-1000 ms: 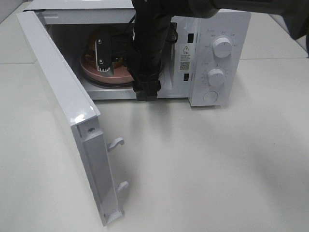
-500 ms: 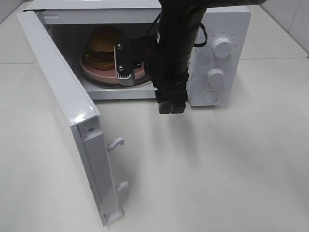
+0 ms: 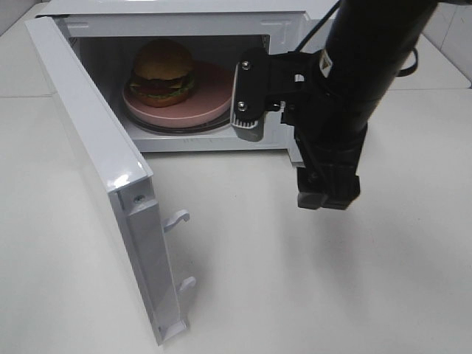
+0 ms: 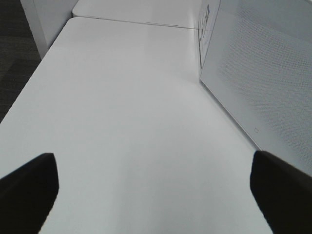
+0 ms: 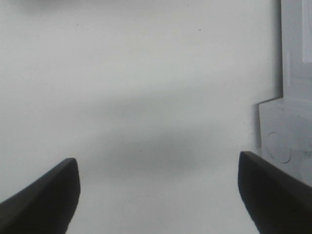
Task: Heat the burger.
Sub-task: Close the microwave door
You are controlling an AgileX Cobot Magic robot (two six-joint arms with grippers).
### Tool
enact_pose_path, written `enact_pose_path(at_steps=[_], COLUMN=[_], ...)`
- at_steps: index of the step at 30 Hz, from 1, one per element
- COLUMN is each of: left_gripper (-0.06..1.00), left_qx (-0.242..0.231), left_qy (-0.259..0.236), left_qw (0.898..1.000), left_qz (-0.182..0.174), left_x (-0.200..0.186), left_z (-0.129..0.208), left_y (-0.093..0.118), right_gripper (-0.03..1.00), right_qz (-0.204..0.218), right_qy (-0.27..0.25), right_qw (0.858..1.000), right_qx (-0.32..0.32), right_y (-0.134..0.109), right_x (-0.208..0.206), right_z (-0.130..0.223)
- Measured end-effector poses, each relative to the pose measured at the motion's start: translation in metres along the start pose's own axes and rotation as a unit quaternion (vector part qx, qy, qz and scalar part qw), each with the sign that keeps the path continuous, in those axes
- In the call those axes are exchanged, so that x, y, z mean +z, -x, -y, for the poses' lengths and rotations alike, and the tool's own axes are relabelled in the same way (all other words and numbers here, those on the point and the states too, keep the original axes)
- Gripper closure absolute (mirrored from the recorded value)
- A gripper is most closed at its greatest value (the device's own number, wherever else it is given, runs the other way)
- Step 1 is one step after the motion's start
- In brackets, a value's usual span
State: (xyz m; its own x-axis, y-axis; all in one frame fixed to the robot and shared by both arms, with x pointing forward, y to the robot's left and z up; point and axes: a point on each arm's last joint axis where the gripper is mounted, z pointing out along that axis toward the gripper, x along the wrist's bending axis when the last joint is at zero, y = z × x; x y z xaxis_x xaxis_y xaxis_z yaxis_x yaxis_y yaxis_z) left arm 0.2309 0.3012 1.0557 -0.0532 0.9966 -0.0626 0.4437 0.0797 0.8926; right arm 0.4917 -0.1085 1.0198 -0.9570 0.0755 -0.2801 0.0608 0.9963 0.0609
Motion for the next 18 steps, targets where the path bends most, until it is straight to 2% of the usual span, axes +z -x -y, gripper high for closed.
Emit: enact_pose_path(at_steps=[2,4,7,9,12,14,15,17,18], left_gripper=[-0.04,-0.04,-0.04,-0.04,-0.04,-0.04,-0.04,-0.04,-0.04], left_qx=[0.0,0.0,0.0,0.0,0.0,0.0,0.0,0.0,0.0], left_qy=[0.0,0.0,0.0,0.0,0.0,0.0,0.0,0.0,0.0], left_qw=[1.0,1.0,1.0,1.0,1.0,1.0,1.0,1.0,1.0], left_qz=[0.0,0.0,0.0,0.0,0.0,0.0,0.0,0.0,0.0], left_x=[0.0,0.0,0.0,0.0,0.0,0.0,0.0,0.0,0.0], left_z=[0.0,0.0,0.0,0.0,0.0,0.0,0.0,0.0,0.0], left_y=[0.0,0.0,0.0,0.0,0.0,0.0,0.0,0.0,0.0], right_gripper=[0.1,0.1,0.1,0.1,0.11,0.12,0.12,0.13,0.13], right_qz=[0.0,-0.005,-0.008,-0.008,-0.006,-0.005,-0.005,0.004,0.004], right_qy=[0.0,0.002,-0.001,-0.008,-0.008,-0.015,-0.015,-0.021,-0.021], right_qw=[1.0,0.999,0.998,0.991,0.988,0.973,0.973,0.941,0.941], right_qx=[0.006,0.052,0.065,0.136,0.157,0.23,0.23,0.339,0.339], right_y=[-0.003,-0.018,-0.022,-0.03,-0.031,-0.033,-0.033,-0.031,-0.031], right_x=[-0.002,-0.01,-0.01,-0.013,-0.015,-0.015,-0.015,-0.016,-0.016], right_z=[0.004,0.022,0.027,0.05,0.055,0.071,0.071,0.092,0.092])
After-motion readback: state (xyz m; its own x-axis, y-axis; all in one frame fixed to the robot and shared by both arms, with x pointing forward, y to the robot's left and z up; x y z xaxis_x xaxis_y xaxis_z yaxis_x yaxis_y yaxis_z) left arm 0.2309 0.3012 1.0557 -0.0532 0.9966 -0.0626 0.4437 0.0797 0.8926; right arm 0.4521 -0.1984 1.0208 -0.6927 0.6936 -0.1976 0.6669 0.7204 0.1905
